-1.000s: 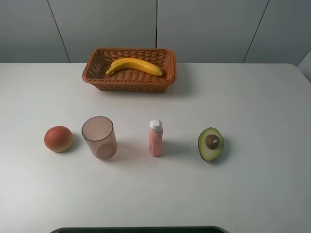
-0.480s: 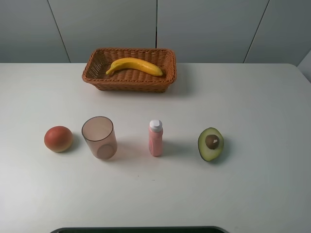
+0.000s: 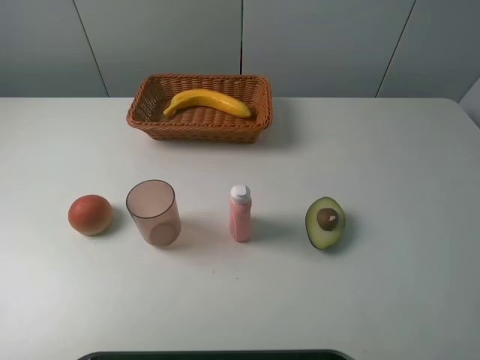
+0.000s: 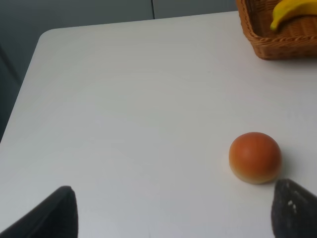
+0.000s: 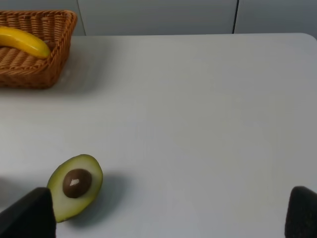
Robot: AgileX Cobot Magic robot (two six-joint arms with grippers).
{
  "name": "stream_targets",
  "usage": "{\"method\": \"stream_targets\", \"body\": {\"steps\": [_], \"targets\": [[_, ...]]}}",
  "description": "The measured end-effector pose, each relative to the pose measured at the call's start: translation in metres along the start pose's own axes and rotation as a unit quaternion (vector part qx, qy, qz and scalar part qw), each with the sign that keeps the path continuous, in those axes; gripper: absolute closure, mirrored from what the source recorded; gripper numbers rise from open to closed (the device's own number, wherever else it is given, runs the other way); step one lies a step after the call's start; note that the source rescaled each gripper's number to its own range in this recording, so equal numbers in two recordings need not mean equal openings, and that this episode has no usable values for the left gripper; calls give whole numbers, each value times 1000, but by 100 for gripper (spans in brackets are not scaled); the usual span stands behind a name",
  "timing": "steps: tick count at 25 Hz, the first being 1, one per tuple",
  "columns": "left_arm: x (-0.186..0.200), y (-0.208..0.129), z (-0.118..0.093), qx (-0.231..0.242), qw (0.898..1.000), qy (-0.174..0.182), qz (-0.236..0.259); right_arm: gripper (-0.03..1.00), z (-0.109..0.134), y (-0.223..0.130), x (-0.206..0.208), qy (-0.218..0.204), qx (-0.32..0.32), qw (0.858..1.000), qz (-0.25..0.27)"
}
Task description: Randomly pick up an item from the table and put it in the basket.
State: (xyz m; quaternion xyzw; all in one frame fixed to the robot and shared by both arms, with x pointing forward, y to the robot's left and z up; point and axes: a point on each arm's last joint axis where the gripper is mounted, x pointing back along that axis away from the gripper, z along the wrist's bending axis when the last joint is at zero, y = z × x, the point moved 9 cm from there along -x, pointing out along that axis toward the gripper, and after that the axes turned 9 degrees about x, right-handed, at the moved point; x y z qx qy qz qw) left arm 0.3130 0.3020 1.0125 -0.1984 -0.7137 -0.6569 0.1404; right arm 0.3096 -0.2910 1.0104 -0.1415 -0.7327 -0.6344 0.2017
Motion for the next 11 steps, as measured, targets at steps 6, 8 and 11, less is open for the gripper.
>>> {"method": "stream_targets", "body": {"steps": [6,8,11], "targets": [[0,0,0,0,1000,0,0,-3,0,0,0,-1,-1,1000,0],[0,0,0,0,1000,0,0,-3,0,0,0,-1,-1,1000,0],[0,0,0,0,1000,0,0,-3,0,0,0,-1,-1,1000,0]]}}
